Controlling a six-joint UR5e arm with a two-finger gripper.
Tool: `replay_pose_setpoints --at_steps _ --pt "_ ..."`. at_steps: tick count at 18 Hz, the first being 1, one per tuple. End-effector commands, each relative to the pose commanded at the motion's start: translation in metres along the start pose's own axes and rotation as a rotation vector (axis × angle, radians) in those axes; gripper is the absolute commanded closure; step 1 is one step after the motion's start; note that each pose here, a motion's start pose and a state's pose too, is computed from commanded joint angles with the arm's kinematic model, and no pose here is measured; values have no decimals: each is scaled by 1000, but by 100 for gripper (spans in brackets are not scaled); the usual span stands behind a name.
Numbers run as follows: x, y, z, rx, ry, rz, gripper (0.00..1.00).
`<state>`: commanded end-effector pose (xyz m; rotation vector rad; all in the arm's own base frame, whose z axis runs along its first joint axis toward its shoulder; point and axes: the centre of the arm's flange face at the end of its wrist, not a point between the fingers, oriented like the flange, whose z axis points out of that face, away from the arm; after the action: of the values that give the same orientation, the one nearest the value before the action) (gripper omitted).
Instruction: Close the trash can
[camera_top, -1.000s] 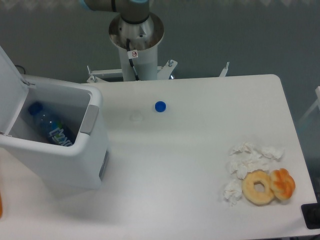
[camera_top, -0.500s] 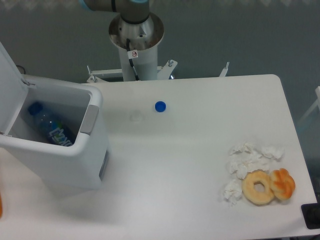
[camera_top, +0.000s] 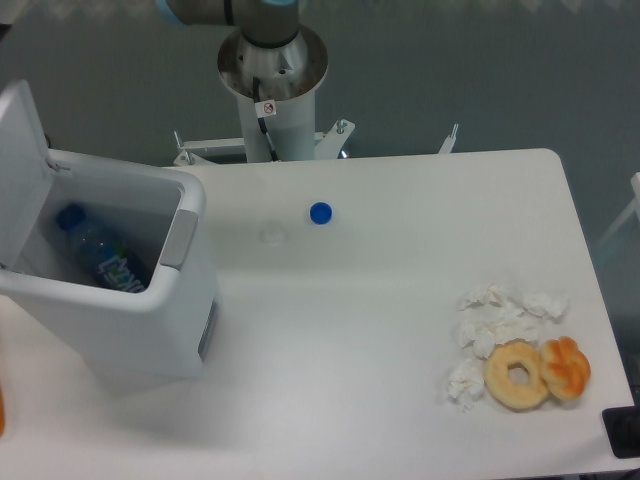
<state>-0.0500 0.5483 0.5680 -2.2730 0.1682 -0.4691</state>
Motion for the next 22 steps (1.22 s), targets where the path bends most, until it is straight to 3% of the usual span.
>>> replay_pose_setpoints --at_steps 5,13,22 --pt "-24 4 -10 6 -39 -20 0" --pt "-56 28 -6 -39 -83 33 0" --pt "-81 49 -6 -57 -100 -23 0"
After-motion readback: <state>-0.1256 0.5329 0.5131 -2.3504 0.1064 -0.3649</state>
